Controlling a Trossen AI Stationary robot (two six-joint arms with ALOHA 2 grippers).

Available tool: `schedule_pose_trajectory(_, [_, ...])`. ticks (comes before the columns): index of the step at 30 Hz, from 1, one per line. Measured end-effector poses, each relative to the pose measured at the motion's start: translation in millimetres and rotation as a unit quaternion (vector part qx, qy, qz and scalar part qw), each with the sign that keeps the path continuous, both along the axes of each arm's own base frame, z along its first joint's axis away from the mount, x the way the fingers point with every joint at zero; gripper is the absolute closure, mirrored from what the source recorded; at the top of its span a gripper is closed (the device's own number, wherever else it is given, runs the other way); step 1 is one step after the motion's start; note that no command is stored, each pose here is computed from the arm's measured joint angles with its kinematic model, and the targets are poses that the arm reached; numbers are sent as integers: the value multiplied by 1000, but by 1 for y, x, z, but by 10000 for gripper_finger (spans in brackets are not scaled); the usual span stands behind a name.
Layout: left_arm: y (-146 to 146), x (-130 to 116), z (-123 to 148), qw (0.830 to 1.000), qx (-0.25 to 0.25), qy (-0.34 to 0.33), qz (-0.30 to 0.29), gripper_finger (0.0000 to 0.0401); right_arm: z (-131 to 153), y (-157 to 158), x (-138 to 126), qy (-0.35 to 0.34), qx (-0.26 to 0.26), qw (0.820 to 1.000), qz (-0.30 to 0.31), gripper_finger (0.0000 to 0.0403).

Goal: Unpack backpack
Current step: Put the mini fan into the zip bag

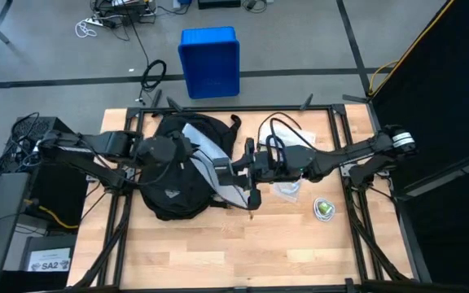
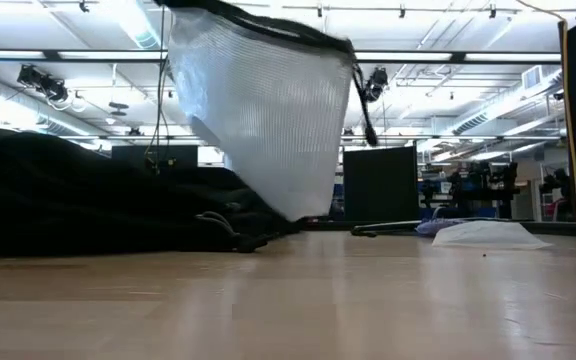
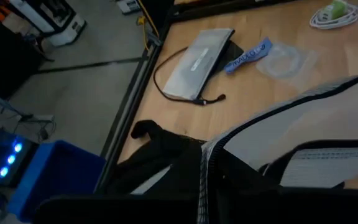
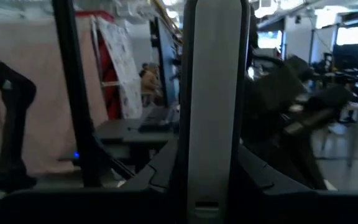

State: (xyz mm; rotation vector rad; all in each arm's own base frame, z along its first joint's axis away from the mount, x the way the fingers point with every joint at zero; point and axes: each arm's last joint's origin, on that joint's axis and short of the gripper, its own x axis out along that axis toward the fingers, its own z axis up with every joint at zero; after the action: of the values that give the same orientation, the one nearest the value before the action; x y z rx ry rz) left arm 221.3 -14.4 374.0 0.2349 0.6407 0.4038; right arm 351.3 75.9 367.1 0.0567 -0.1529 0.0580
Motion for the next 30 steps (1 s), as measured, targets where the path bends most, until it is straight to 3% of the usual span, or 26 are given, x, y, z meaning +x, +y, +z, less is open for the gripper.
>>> schedule_pose_trajectory(4, [1,5,-4,1000,-17,-1,12,401,-5,3,7,-10,15,1000,17,341])
schedule_pose_trajectory(11, [4,7,-5,999,-51,-6,15,401,-33,0,25,42,35,998,-2,341])
schedule_pose_trajectory(19, [5,5,-8,997,-74,11,10,401,-49,-8,27,107,-1,988,-111,341])
schedule_pose_trajectory(23, [2,6,-8,993,-116,11,-24,401,-53,-13,27,127,-17,979,-158,341])
schedule_pose_trajectory(27, [1,6,-8,991,-131,11,-35,401,-51,-16,26,123,-20,979,-159,341])
schedule_pose_trajectory(30, [2,5,-9,991,-132,14,-29,401,-40,-10,27,107,-15,987,-120,341])
